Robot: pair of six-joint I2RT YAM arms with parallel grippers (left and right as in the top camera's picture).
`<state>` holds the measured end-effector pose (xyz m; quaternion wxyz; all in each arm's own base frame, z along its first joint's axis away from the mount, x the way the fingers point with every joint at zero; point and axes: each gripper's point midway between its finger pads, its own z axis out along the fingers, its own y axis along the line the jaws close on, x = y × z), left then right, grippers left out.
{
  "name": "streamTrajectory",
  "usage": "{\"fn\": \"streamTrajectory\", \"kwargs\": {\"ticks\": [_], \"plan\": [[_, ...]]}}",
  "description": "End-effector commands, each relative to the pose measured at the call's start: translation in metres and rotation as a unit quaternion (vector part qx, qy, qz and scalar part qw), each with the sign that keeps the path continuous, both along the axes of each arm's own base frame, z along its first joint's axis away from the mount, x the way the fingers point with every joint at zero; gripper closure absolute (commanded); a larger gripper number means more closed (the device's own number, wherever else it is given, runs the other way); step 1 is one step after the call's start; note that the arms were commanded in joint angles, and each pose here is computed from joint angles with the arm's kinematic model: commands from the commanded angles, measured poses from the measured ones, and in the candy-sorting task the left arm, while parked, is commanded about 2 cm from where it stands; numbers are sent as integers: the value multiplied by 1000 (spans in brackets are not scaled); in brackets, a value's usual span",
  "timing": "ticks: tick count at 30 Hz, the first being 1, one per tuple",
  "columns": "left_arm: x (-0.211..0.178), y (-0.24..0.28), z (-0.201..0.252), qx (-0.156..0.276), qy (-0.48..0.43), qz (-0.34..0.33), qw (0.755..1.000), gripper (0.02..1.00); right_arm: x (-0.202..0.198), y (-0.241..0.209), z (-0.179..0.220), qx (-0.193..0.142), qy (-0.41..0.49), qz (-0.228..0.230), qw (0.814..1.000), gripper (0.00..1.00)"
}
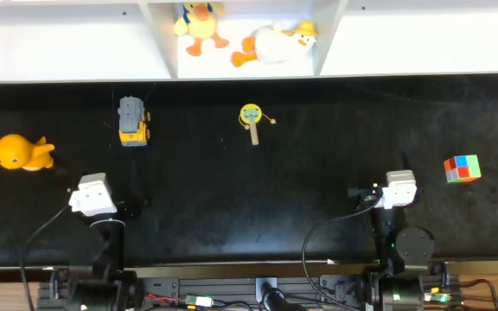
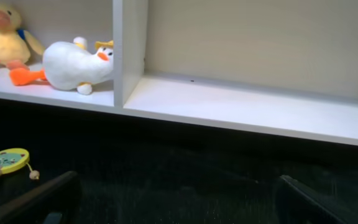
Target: Store Toys
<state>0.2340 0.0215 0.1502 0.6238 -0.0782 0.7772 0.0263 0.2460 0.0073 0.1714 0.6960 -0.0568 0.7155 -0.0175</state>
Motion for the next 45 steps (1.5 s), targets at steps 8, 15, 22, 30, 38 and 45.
{"fn": "streamTrajectory", "kwargs": {"ticks": [8,15,22,30,38,45], "plan": [[-14,6,48,9,73,9,997,20,0,-1,1,0,-5,-2,1000,5],[-24,5,54,5,113,6,994,20,0,-1,1,0,-5,-2,1000,5],[-31,4,42,-53,134,26,989,20,0,-1,1,0,-5,-2,1000,5],[-50,1,51,-55,161,19,985,20,0,-1,1,0,-5,-2,1000,5],[-57,13,64,-63,159,51,984,20,0,-1,1,0,-5,-2,1000,5],[-45,23,46,-100,219,78,968,20,0,-1,1,0,-5,-2,1000,3]]}}
